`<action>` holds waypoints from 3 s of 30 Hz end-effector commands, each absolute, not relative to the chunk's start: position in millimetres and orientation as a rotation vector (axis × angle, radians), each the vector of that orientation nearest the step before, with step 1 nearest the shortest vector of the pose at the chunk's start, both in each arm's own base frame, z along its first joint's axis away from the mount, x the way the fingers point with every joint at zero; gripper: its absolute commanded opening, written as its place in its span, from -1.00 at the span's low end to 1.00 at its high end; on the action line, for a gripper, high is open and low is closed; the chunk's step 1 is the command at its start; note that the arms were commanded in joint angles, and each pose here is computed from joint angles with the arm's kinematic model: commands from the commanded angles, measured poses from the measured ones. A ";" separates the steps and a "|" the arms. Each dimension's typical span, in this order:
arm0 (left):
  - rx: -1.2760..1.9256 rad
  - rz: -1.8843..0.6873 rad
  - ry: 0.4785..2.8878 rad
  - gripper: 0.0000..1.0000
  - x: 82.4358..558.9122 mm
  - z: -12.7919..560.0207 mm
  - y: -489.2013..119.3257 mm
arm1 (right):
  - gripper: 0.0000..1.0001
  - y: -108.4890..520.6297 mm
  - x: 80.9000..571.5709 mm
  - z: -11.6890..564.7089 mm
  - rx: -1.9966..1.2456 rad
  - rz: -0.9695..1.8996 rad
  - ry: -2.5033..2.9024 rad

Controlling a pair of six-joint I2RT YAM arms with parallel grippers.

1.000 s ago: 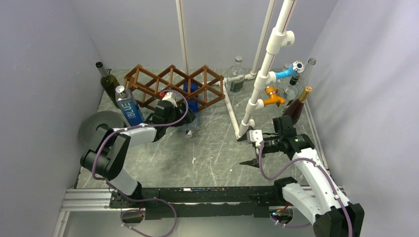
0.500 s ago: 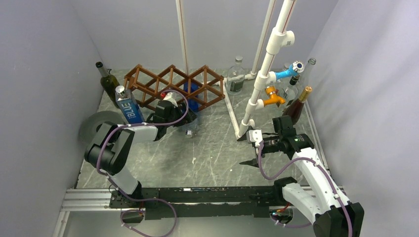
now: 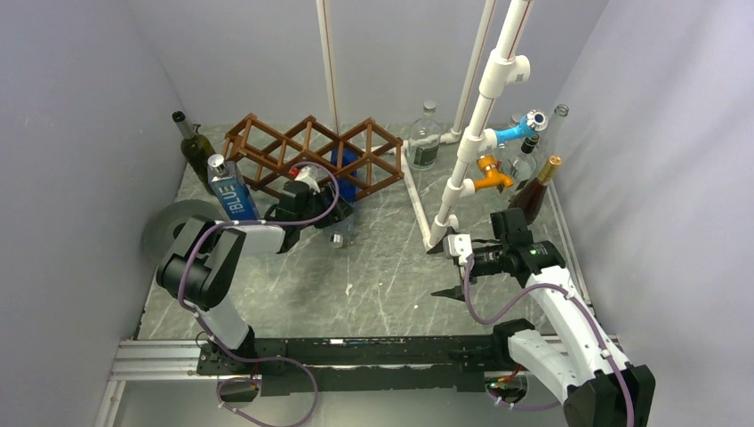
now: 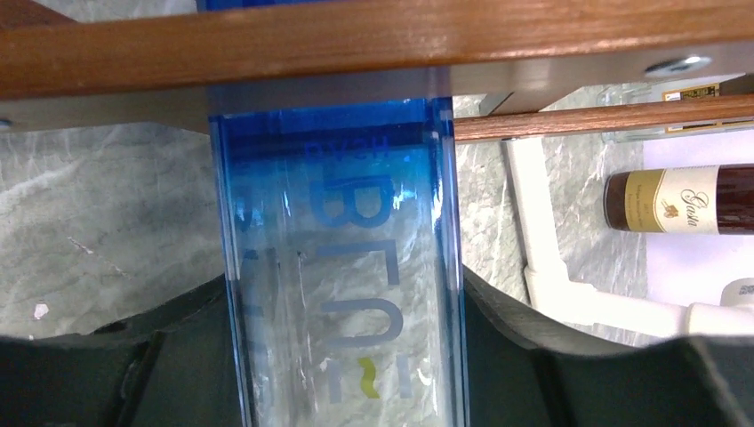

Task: Take the wine bottle off the wine rack
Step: Pick up the wine bottle from the wine rack.

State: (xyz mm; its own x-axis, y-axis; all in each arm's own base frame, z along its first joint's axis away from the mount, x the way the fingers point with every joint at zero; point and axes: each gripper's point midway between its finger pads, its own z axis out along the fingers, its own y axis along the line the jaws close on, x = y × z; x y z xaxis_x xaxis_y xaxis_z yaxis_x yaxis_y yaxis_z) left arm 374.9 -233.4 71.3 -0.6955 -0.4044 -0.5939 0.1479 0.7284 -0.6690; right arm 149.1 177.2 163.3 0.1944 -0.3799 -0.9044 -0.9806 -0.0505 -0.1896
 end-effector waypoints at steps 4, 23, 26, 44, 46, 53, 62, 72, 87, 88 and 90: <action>-0.142 -0.955 2.073 -0.34 381.0 99.4 -236.8 | 0.98 178.8 150.3 167.7 -1.594 0.843 1.278; -0.006 -0.931 1.967 -1.00 316.5 131.7 -211.8 | 0.98 179.2 150.1 168.2 -1.589 0.848 1.279; -0.002 -0.943 1.952 -1.00 303.3 135.6 -207.6 | 0.98 179.3 150.2 168.9 -1.589 0.846 1.276; 0.027 -1.070 1.995 -1.00 241.2 149.8 -205.2 | 0.98 179.4 149.3 169.2 -1.588 0.849 1.271; 0.027 -1.081 2.002 -1.00 235.5 150.4 -204.7 | 0.98 179.3 149.1 169.0 -1.588 0.849 1.271; 0.068 -1.156 2.000 -1.00 214.4 161.9 -211.7 | 0.99 179.1 141.4 166.0 -1.621 0.862 1.233; 0.126 -1.253 2.045 -1.00 187.3 168.8 -223.8 | 0.99 178.0 137.2 162.5 -1.653 0.848 1.202; 0.238 -1.362 2.116 -1.00 157.8 180.7 -244.6 | 0.99 178.1 135.9 161.9 -1.701 0.800 1.142; 0.444 -1.544 2.210 -1.00 122.7 194.1 -287.8 | 0.99 192.7 135.6 178.8 -1.798 0.757 1.032; 0.453 -1.554 2.217 -1.00 120.9 195.3 -290.3 | 0.99 195.6 134.7 179.8 -1.802 0.769 1.025; 0.480 -1.577 2.222 -1.00 116.5 197.6 -295.4 | 0.99 200.5 133.3 180.9 -1.811 0.782 1.014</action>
State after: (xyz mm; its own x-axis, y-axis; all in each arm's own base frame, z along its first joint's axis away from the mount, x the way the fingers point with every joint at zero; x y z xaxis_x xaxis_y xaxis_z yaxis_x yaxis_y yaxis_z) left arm 105.2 -256.2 111.0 -0.9579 0.0592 -0.2810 0.2631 0.5732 -0.7760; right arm 127.6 187.1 160.2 0.3989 -0.3737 -0.8374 -0.9131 -0.2456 -0.3254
